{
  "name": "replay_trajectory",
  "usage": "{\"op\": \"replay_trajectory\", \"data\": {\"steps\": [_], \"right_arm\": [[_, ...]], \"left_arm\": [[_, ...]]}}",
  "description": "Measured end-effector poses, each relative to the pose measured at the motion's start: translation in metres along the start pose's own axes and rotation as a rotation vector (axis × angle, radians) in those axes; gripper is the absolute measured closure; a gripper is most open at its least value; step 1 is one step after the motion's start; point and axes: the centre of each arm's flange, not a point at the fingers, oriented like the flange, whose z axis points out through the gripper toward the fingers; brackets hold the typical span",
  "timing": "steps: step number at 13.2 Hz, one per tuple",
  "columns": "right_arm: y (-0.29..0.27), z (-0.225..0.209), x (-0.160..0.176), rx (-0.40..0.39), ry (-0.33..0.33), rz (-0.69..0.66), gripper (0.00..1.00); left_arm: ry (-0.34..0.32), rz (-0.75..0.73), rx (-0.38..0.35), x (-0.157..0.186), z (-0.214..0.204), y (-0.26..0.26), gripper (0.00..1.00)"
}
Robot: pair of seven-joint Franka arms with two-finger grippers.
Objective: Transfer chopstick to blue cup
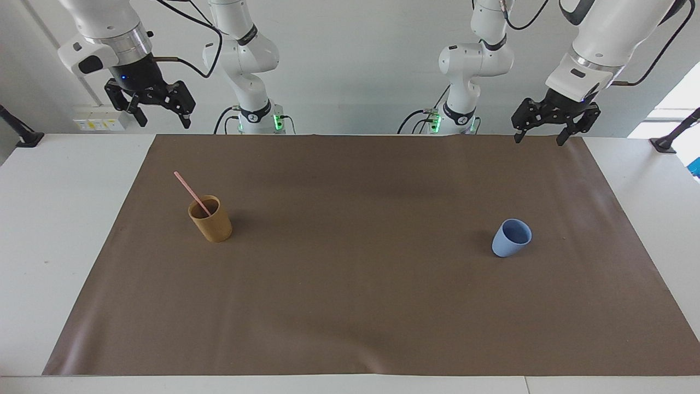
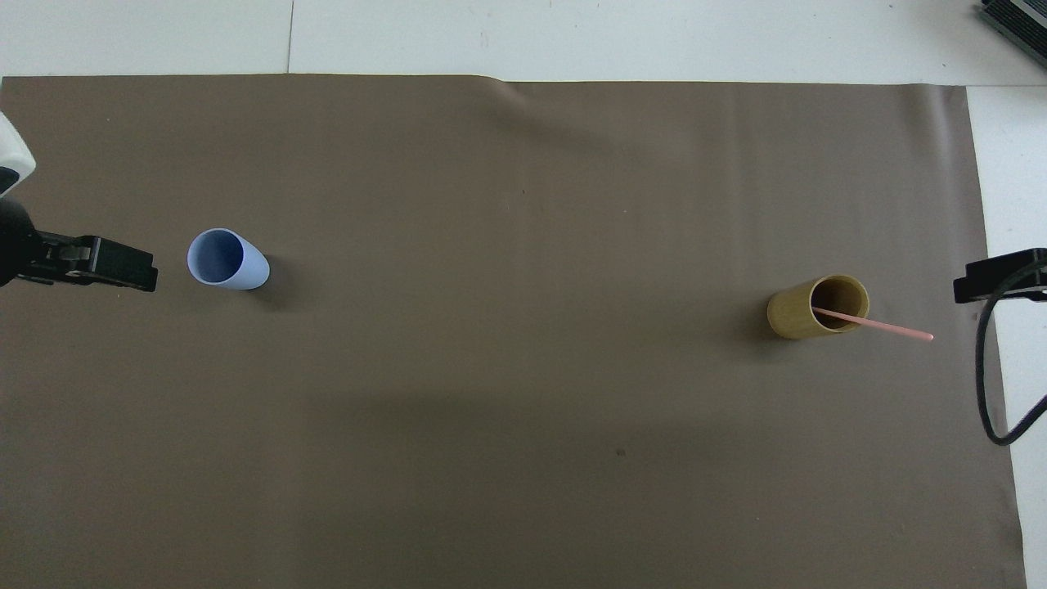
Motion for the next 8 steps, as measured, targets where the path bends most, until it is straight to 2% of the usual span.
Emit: {"op": "replay_trajectory", "data": {"steps": [8], "right_arm": [[0.0,-0.0001,-0.0001,0.0,0.0,0.0,0.0]], "left_arm": [[0.004,0.0,0.0,-0.0013,-0.0019,0.0002,0.0]]}}
